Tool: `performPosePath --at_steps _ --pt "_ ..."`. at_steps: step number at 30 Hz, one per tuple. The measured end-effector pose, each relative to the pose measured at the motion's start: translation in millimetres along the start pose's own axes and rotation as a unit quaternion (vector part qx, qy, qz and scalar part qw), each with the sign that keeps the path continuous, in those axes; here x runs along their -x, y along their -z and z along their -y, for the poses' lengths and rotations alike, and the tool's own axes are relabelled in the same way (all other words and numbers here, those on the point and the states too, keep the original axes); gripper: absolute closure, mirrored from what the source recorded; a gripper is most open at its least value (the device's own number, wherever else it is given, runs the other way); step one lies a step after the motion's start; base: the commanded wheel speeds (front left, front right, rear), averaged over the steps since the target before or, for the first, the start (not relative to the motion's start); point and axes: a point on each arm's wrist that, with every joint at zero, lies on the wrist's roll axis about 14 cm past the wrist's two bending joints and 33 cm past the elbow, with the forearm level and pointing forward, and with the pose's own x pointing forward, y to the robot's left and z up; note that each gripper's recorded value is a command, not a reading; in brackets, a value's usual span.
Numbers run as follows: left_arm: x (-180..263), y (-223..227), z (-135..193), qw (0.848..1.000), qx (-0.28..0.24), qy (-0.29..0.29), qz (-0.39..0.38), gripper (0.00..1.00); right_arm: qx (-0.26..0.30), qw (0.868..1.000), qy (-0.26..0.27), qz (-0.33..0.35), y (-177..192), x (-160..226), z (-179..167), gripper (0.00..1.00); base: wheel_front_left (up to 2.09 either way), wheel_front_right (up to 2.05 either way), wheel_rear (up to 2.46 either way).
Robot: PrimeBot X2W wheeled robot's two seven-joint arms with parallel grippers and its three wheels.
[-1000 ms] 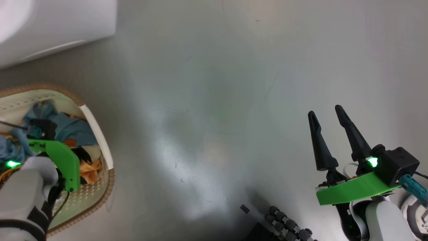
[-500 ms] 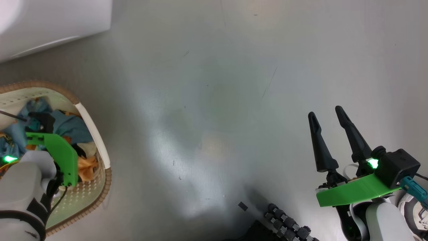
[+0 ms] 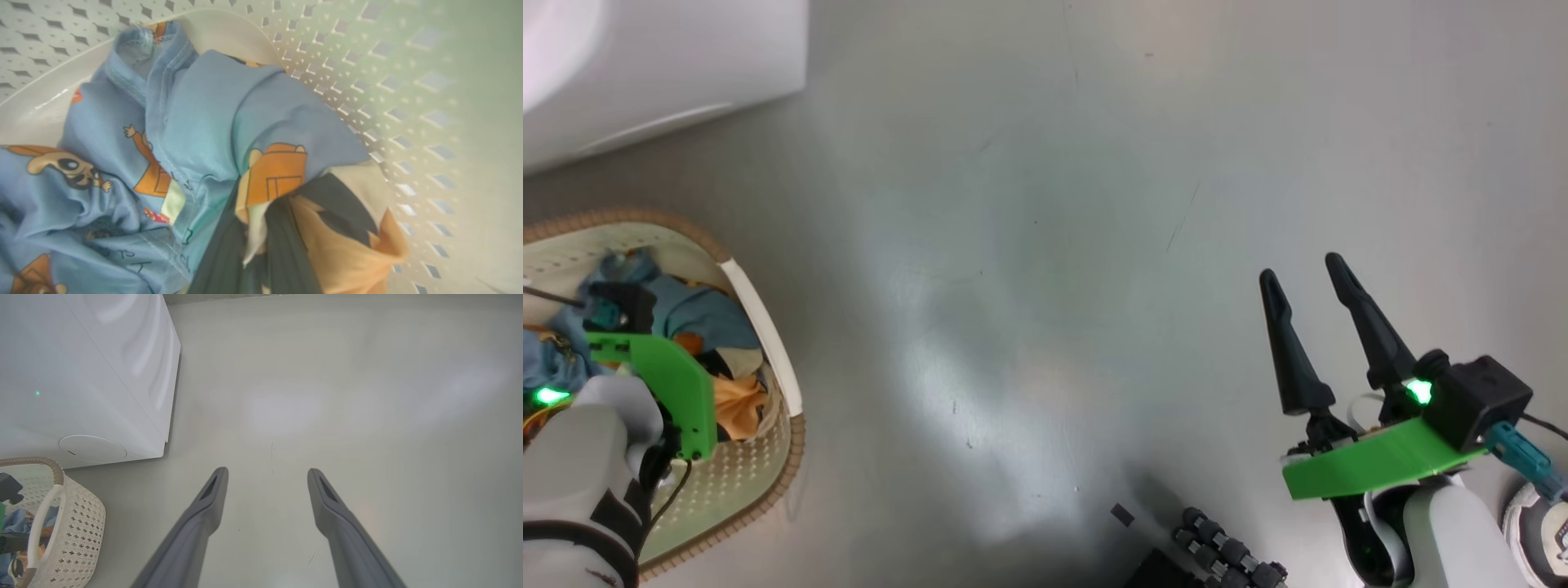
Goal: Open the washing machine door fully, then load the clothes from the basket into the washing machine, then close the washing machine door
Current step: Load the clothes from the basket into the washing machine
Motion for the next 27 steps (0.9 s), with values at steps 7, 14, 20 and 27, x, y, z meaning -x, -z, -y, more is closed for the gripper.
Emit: performPosePath --at_steps 7,14,20,27 --pt "17 -2 11 1.0 0.009 0.005 0.023 1.0 0.0 0.999 -0.014 0.029 -19 -6 -7 0.0 0.0 0.0 0.0" --pt "44 -5 13 0.997 0.039 -0.001 0.064 1.0 0.002 0.998 -0.042 0.047 -36 -12 -25 0.0 0.0 0.0 0.0" --pt "75 -13 13 0.992 0.044 -0.012 0.12 1.0 0.002 0.996 -0.069 0.061 -50 -13 -44 0.0 0.0 0.0 0.0" --pt "116 -17 14 0.978 0.086 -0.027 0.19 1.0 0.0 0.991 -0.104 0.084 -73 -12 -68 0.0 0.0 0.0 0.0"
